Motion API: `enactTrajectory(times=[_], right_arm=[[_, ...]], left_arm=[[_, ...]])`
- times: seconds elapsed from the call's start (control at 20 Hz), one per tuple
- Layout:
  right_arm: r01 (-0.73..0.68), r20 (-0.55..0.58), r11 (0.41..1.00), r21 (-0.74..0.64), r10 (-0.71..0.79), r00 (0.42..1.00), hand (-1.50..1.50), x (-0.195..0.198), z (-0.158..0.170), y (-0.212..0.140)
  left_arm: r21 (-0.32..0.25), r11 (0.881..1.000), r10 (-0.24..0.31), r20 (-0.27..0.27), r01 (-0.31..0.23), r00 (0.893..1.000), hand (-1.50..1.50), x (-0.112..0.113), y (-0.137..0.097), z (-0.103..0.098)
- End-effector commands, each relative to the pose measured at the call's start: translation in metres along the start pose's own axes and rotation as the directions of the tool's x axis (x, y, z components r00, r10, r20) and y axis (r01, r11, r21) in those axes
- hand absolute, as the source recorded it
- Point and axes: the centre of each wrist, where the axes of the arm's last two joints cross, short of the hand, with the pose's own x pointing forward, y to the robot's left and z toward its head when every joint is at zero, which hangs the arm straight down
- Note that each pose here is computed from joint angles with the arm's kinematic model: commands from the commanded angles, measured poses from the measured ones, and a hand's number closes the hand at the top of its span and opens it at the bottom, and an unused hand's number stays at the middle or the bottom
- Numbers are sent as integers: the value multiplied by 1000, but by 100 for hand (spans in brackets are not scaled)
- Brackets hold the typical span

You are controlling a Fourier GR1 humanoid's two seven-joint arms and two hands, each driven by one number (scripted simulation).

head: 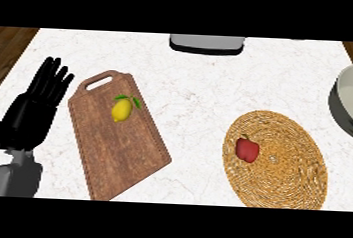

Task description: Pick the cupcake from the placemat and place it in the bowl

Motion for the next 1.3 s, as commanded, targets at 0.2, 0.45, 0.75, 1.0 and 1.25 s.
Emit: enactTrajectory(times=[0.2,0.45,0.75,1.0,1.25], right_arm=[[-130,-65,970,204,146,987,150,-9,-11,41],[67,-201,956,286,-9,979,-150,-14,-9,68],[228,-82,946,232,-215,973,-150,-8,-17,67],[545,-14,837,55,-545,838,-150,-10,-21,46],[679,-30,731,-69,-681,731,-150,-36,-1,23]], left_arm=[[-40,999,7,12,-6,1000,0,10,-18,-6],[-42,999,6,0,-6,1000,0,0,-15,-13],[-56,998,23,20,-22,1000,0,-1,-15,-8],[-12,1000,7,24,-7,1000,0,6,-8,-8],[-13,1000,2,17,-2,1000,0,-1,-4,-8]])
